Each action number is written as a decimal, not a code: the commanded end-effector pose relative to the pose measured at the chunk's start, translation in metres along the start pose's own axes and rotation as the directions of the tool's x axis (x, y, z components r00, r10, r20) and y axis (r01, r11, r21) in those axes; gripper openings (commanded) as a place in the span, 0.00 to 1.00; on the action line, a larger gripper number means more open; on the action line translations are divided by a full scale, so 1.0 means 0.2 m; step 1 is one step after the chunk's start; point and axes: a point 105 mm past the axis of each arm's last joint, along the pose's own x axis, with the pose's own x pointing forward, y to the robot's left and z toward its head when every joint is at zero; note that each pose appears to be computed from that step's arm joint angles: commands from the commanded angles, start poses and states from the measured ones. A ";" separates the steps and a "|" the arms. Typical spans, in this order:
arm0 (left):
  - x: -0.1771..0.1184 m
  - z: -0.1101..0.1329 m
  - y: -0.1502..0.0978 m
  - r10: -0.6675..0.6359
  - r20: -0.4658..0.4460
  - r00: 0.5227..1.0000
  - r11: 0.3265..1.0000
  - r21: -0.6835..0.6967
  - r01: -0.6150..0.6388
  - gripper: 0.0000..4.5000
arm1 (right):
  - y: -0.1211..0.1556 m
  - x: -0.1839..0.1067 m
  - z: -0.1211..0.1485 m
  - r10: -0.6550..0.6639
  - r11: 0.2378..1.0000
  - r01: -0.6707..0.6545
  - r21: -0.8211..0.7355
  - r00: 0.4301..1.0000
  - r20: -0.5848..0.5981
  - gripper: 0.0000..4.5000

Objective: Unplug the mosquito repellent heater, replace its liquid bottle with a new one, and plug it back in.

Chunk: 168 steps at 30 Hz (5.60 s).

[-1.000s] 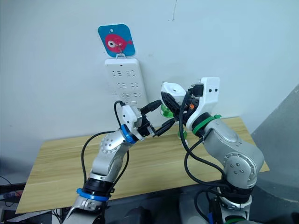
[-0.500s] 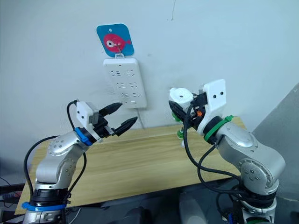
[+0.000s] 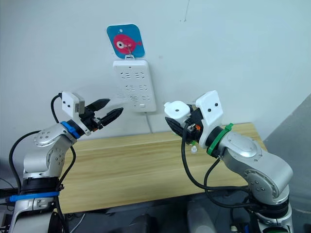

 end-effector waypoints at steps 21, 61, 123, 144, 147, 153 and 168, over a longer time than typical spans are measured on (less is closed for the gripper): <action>0.32 0.12 -0.08 -0.313 -0.051 0.948 0.950 -0.001 0.314 0.79 | 0.06 -0.04 0.05 0.045 0.998 -0.043 -0.039 0.998 0.041 0.66; 0.40 0.18 -0.16 -0.369 0.013 0.929 0.928 -0.043 0.369 0.38 | 0.07 0.06 0.00 0.040 0.999 -0.040 0.000 0.999 -0.010 0.66; 0.33 0.18 -0.25 -0.394 -0.013 0.919 0.912 -0.129 0.389 0.29 | -0.05 0.38 0.08 -0.112 0.987 0.117 -0.108 0.993 0.045 0.66; 0.32 0.21 -0.28 -0.413 0.022 0.910 0.895 -0.173 0.411 0.29 | -0.05 0.54 -0.02 -0.062 0.994 0.066 -0.086 0.997 0.051 0.66; 0.32 0.21 -0.29 -0.417 0.021 0.908 0.894 -0.172 0.415 0.29 | -0.05 0.55 -0.03 -0.052 0.995 0.055 -0.083 0.998 0.048 0.66; 0.31 0.18 -0.24 -0.379 0.000 0.925 0.916 -0.142 0.376 0.29 | -0.07 0.53 -0.02 -0.042 0.996 0.045 -0.074 0.998 0.040 0.74; 0.29 0.15 -0.08 -0.239 -0.008 0.971 0.970 -0.040 0.239 0.37 | -0.03 0.24 -0.05 0.013 0.987 -0.026 -0.159 0.997 -0.080 1.00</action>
